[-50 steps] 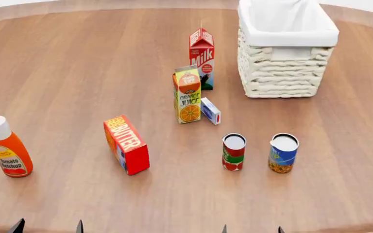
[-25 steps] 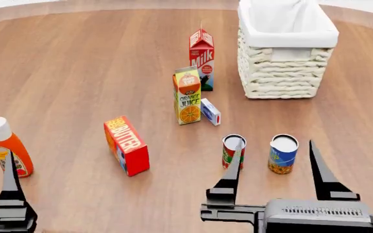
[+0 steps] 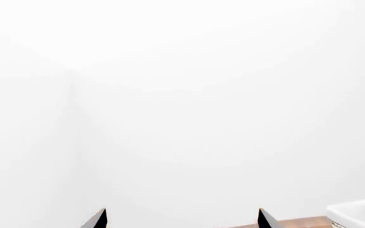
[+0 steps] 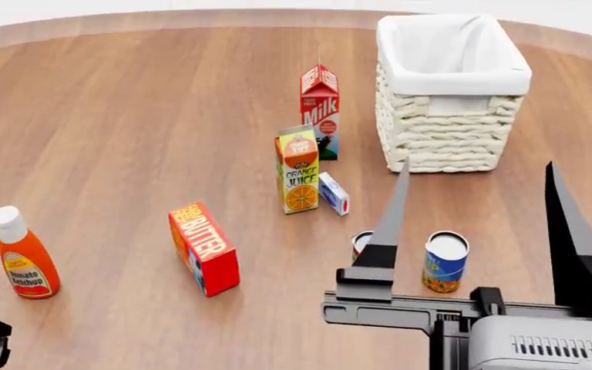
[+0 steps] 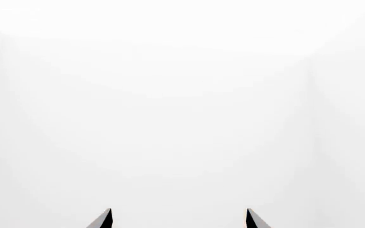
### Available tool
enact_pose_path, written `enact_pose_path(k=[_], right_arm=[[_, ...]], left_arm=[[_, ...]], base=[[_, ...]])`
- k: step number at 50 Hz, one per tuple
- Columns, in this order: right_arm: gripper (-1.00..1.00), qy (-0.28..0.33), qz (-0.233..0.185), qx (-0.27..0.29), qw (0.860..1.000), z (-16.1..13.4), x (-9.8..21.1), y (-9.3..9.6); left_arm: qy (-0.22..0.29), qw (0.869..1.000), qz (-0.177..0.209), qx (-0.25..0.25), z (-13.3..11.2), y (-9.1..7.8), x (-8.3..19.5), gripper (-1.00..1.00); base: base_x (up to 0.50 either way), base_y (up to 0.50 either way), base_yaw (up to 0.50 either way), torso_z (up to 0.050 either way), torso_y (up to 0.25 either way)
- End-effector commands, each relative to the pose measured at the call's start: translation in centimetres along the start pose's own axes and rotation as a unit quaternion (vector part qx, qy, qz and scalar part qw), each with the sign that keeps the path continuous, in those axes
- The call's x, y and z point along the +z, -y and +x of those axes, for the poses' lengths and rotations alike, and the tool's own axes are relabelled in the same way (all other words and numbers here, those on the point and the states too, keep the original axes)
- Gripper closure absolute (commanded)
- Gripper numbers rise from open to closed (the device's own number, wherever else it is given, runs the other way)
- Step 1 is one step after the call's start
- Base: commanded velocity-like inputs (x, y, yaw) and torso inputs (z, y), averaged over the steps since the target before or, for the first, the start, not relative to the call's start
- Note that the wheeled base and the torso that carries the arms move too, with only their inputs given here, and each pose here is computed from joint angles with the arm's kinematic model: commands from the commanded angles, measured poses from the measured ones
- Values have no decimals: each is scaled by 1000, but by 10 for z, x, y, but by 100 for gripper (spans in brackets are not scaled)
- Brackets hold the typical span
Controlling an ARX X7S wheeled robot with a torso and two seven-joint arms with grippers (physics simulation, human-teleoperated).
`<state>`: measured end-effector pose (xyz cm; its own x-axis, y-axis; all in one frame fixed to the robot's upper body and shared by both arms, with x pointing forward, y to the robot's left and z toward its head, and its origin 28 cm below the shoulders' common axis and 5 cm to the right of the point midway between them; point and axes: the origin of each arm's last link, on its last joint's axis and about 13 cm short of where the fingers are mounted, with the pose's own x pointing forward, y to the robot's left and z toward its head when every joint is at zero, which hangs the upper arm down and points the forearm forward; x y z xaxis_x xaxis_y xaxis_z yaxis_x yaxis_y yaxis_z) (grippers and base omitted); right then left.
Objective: Pick up the alphabet soup and the tomato sauce, and put them in the basket.
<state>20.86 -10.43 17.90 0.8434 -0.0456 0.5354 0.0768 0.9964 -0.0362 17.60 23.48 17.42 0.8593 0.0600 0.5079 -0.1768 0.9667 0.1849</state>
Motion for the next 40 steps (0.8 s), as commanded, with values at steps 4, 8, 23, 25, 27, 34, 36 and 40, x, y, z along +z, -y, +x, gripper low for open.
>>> enact_pose_path(k=[4,8,23,25,27,34,36,40], right_arm=[[-100,10,7,1,1000,-6,3,0],[-100,9,7,2,1000,-2,11,0],[-100,6,14,9,1000,-6,6,-3],[-100,5,16,10,1000,-5,8,-3],[-100,4,15,10,1000,-9,0,-3],[-100,2,16,12,1000,-9,2,-3],[-100,1,16,12,1000,-7,3,-3],[-100,0,16,12,1000,-10,-2,-4]], left_arm=[[10,1000,4,-3,0,0,8,-100],[10,1000,4,-2,-1,0,8,-100],[12,1000,-16,-13,-3,4,4,-100],[12,1000,-14,-14,-2,4,4,-100],[12,1000,-14,-15,-2,5,4,-100],[13,1000,-14,-15,-3,5,5,-100],[13,1000,-13,-16,-3,5,4,-100],[13,1000,-13,-15,-3,4,5,-100]], base=[[0,0,0,50,0],[0,0,0,50,0],[0,0,0,35,0],[0,0,0,0,0],[0,-18,0,0,0],[0,-94,0,0,0],[0,-96,0,0,0],[0,-93,0,0,0]])
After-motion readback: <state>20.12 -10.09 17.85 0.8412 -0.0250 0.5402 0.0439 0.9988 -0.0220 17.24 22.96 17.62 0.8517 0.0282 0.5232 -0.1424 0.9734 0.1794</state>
